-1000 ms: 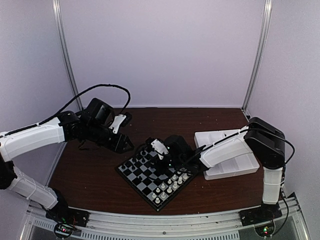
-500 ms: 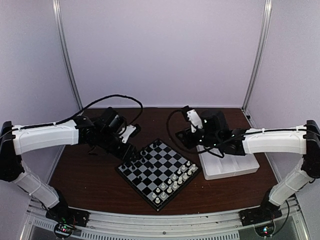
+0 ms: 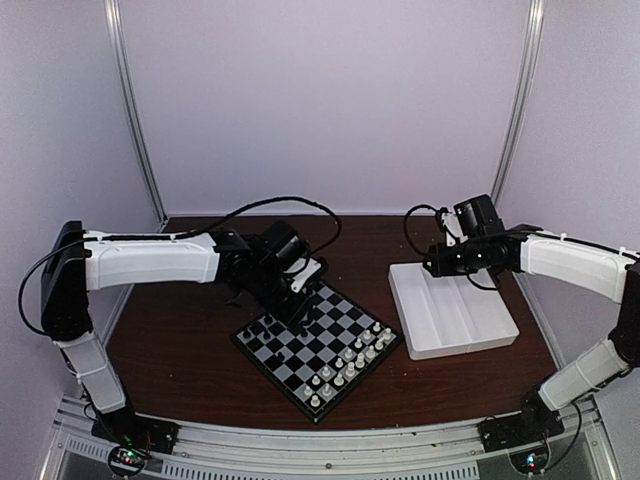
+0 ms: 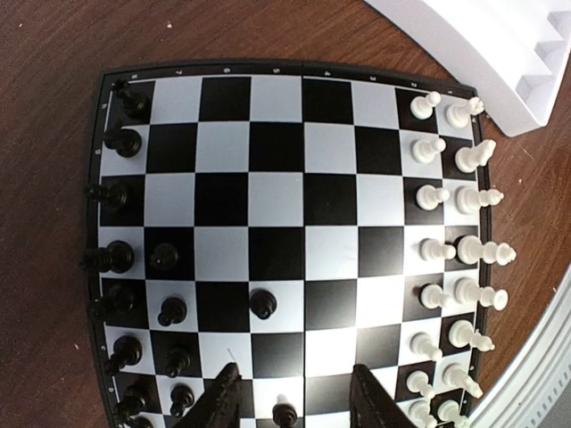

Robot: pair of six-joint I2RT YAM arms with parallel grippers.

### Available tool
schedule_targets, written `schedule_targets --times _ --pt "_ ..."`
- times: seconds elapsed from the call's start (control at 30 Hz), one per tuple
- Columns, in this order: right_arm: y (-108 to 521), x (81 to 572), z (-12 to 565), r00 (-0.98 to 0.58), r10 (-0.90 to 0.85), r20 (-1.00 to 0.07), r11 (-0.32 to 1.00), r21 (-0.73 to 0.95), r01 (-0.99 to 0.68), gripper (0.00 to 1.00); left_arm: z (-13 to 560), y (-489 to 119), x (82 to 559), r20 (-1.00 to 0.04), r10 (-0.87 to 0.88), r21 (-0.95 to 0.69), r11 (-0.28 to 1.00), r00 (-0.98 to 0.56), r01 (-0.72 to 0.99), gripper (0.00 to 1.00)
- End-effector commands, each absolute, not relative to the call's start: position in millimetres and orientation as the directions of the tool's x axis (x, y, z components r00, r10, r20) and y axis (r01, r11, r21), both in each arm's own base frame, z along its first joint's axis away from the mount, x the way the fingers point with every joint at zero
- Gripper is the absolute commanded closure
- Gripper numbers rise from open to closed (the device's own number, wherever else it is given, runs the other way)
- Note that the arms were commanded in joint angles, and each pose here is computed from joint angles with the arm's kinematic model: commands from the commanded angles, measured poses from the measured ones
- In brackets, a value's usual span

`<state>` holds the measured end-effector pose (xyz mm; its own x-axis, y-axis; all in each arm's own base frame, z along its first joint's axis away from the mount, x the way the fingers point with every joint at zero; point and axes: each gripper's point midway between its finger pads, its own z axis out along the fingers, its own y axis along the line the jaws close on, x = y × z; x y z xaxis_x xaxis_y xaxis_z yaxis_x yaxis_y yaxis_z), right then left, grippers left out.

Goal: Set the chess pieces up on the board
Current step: Pick up the chess piece from the chessboard.

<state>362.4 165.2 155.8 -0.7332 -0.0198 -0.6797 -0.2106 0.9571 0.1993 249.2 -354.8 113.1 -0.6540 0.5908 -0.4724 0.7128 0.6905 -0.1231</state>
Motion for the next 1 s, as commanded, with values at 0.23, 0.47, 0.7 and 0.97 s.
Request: schedule_targets --times 0.23,0.47,0.7,0.97 --pt "151 345 158 -0.736 0.037 -0.675 0.949 0.255 -0.186 0.54 87 -363 255 -0.368 0.675 -0.021 0.682 -0.639 0.731 0.63" --pt "148 345 162 -0.717 0.062 -0.694 0.943 0.277 -0.186 0.54 75 -363 255 -0.338 0.689 -0.008 0.679 -0.640 0.735 0.68" --pt "145 344 164 -0.696 0.072 -0.714 0.942 0.279 -0.188 0.52 63 -366 258 -0.318 0.697 -0.001 0.678 -0.643 0.735 0.69" --pt "149 344 163 -0.695 0.080 -0.714 0.931 0.302 -0.203 0.51 60 -367 263 -0.309 0.706 0.020 0.675 -0.637 0.738 0.75"
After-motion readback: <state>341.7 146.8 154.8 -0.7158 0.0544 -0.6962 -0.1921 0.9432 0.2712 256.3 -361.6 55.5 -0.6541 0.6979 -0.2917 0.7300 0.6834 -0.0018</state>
